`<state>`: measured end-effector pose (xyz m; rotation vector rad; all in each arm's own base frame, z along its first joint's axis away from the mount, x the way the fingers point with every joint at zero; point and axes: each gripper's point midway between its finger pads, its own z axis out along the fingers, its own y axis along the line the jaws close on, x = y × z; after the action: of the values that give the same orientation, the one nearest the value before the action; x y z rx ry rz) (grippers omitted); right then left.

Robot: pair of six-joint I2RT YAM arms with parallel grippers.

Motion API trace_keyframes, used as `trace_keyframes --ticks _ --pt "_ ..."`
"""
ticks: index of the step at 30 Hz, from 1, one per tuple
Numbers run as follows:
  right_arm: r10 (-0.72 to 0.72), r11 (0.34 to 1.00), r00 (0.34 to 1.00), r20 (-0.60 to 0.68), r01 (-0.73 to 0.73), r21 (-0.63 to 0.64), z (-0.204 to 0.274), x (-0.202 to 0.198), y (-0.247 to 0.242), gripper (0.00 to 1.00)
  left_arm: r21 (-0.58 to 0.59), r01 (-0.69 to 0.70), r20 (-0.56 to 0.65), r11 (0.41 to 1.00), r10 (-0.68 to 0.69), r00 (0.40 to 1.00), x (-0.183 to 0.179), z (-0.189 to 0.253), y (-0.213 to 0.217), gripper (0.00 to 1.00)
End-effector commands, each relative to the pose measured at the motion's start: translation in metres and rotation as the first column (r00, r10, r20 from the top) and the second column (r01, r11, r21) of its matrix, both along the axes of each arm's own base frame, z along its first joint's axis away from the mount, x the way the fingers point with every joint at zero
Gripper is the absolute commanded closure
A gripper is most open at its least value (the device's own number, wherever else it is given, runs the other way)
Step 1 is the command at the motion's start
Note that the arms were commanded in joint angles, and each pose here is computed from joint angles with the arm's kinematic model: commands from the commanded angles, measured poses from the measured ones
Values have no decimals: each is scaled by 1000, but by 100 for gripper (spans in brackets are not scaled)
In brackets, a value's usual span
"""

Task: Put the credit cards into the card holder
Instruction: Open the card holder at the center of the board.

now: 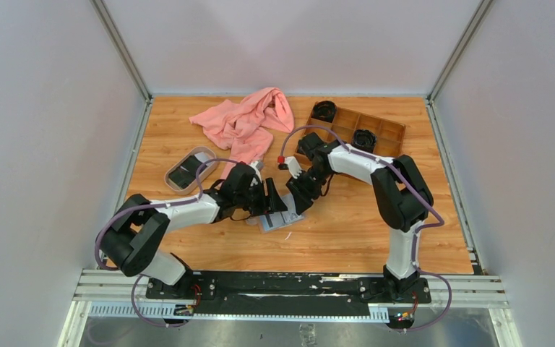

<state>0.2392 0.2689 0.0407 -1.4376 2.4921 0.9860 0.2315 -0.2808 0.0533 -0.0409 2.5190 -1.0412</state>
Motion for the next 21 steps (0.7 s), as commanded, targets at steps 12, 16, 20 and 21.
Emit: trace_keyframes --ticks 12,16,20,21 --pt "28 934 995 -98 9 357 81 -15 39 55 -56 -21 165 998 30 986 -1 36 25 36" --pt "33 933 976 -215 47 357 70 -17 59 67 -44 -40 159 998 47 986 -6 28 35 40" --pt "37 952 967 -253 42 302 50 -22 72 76 -23 -60 138 998 62 988 -9 16 43 46" --pt "29 959 967 -253 44 279 44 -22 72 77 -18 -66 136 998 68 988 -9 14 45 47"
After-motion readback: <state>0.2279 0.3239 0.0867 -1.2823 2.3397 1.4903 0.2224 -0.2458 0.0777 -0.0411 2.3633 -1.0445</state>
